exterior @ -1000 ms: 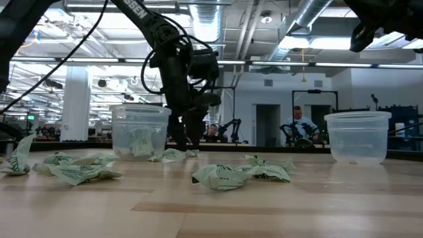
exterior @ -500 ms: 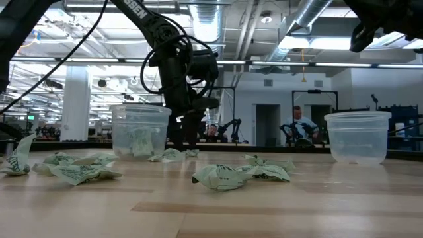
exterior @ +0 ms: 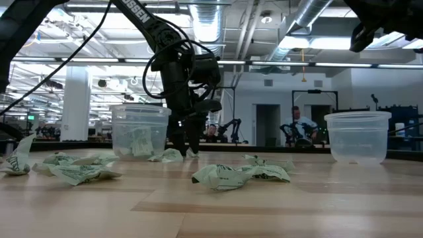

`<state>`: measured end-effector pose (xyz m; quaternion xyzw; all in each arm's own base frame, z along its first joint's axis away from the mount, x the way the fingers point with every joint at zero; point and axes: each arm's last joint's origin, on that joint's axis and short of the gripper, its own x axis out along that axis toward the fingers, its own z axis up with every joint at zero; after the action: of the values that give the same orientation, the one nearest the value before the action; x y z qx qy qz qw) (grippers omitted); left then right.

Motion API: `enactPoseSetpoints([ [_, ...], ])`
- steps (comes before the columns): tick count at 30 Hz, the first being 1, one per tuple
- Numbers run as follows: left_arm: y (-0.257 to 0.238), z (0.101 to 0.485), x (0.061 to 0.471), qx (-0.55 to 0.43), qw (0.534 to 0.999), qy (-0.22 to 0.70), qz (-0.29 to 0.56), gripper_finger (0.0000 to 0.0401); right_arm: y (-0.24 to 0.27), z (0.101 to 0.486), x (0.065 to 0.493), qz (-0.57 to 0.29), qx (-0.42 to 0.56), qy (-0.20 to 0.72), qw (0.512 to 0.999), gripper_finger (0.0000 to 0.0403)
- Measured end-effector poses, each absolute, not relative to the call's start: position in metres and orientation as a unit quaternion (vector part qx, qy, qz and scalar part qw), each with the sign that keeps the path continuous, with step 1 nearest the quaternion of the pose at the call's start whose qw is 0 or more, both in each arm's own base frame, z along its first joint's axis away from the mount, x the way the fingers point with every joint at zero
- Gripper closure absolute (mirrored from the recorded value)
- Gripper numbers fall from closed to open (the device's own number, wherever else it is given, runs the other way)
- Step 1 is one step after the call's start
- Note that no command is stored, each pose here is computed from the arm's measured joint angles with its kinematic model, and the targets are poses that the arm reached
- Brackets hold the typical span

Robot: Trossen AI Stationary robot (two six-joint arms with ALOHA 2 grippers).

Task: Pick and place Stevia / Truvia into bins
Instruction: Put the white stevia packet into the left transparent container

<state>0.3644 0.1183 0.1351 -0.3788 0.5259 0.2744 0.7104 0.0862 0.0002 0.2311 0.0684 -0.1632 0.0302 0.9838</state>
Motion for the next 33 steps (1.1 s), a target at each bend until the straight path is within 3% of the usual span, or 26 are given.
enactPoseSetpoints([
  [7, 0.119, 0.139, 0.367, -0.346, 0.725, 0.538, 0.255, 0.0272, 0.000, 0.231, 0.086, 0.030, 0.068, -0.163, 0.984, 0.0403],
  [18, 0.120, 0.141, 0.369, -0.294, 0.745, 0.555, 0.224, 0.0394, 0.000, 0.231, 0.086, 0.030, 0.068, -0.163, 0.984, 0.0403],
  [24, 0.114, 0.158, 0.379, -0.263, 0.762, 0.554, 0.209, 0.0400, 0.000, 0.231, 0.086, 0.030, 0.068, -0.163, 0.984, 0.0403],
  [33, 0.072, 0.229, 0.369, -0.193, 0.792, 0.543, 0.202, 0.0401, 0.000, 0.231, 0.086, 0.030, 0.068, -0.163, 0.984, 0.0403],
])
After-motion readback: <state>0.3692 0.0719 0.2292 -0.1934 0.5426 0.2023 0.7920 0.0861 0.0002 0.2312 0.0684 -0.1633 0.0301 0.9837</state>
